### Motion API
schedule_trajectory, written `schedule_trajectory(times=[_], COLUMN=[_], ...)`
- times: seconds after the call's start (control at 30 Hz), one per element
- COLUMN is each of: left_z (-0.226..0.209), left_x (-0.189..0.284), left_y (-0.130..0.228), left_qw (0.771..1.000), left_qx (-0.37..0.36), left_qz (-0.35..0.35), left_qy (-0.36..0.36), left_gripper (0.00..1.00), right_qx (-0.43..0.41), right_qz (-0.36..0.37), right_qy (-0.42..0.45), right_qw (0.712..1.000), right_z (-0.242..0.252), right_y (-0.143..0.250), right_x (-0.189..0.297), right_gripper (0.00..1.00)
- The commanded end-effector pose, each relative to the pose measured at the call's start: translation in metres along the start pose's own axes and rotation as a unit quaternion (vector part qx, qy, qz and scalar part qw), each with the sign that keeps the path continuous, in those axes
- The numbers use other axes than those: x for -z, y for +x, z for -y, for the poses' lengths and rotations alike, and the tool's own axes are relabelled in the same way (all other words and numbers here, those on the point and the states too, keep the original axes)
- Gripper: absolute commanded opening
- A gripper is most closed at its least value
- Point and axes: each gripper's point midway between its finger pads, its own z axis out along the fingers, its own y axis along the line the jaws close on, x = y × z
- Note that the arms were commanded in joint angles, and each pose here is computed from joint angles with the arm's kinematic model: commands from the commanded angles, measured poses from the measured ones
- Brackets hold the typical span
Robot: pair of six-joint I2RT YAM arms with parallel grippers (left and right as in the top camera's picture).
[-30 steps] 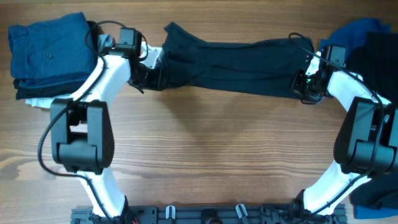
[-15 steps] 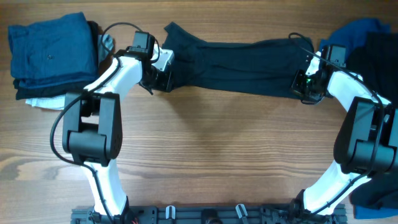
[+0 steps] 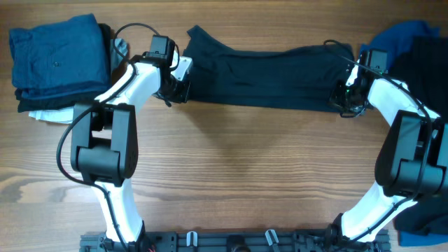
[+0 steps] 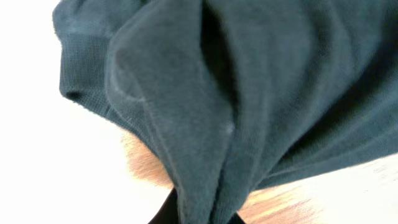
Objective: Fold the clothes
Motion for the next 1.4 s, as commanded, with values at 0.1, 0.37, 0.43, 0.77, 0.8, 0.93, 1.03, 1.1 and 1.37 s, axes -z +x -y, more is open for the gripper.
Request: schedule_trajectory(times=[0.1,0.37,0.43,0.77,0.8,0.93,1.03,1.1,1.37], left_z=[-0.047,-0.038,-0.036,-0.01,-0.007,-0.011,-0.016,-0.007,0.005], left_x=[0.0,0.019,0.033,0.182,0.187,0.171,0.14,0.113,0.056], left_y=[0.054,0.083,0.074,-0.028,-0.033,-0.036,-0.041,-0.044,-0.039], left_qw=[0.988,0.97,0.973,0.971,0.969,0.971,0.974,0.978,0.983], left_qx=[0.097,0.176,0.177,0.149,0.145,0.148,0.152,0.15,0.146], left_qz=[-0.094,-0.147,-0.123,0.183,0.196,0.184,0.164,0.144,0.093], left_qy=[-0.079,-0.084,-0.083,-0.043,-0.035,-0.035,-0.029,0.011,0.062], left_gripper=[0.07,0.06,0.07,0.61,0.62,0.6,0.58,0.54,0.45], right_qx=[-0.007,-0.022,-0.021,0.056,0.057,0.106,0.134,0.142,0.196], right_qz=[-0.075,-0.114,-0.107,0.034,0.041,0.043,0.039,0.012,-0.109], right_qy=[0.109,0.114,0.105,-0.087,-0.088,-0.151,-0.195,-0.197,-0.167], right_qw=[0.991,0.987,0.989,0.994,0.994,0.982,0.971,0.97,0.96], right_z=[0.045,0.046,0.041,-0.039,-0.04,-0.061,-0.081,-0.089,-0.118], right_y=[0.042,0.062,0.056,-0.004,-0.005,-0.004,-0.005,0.005,0.059], right_x=[-0.003,0.008,0.015,0.127,0.132,0.134,0.125,0.11,0.042], right_gripper=[0.04,0.04,0.04,0.04,0.04,0.04,0.04,0.04,0.04])
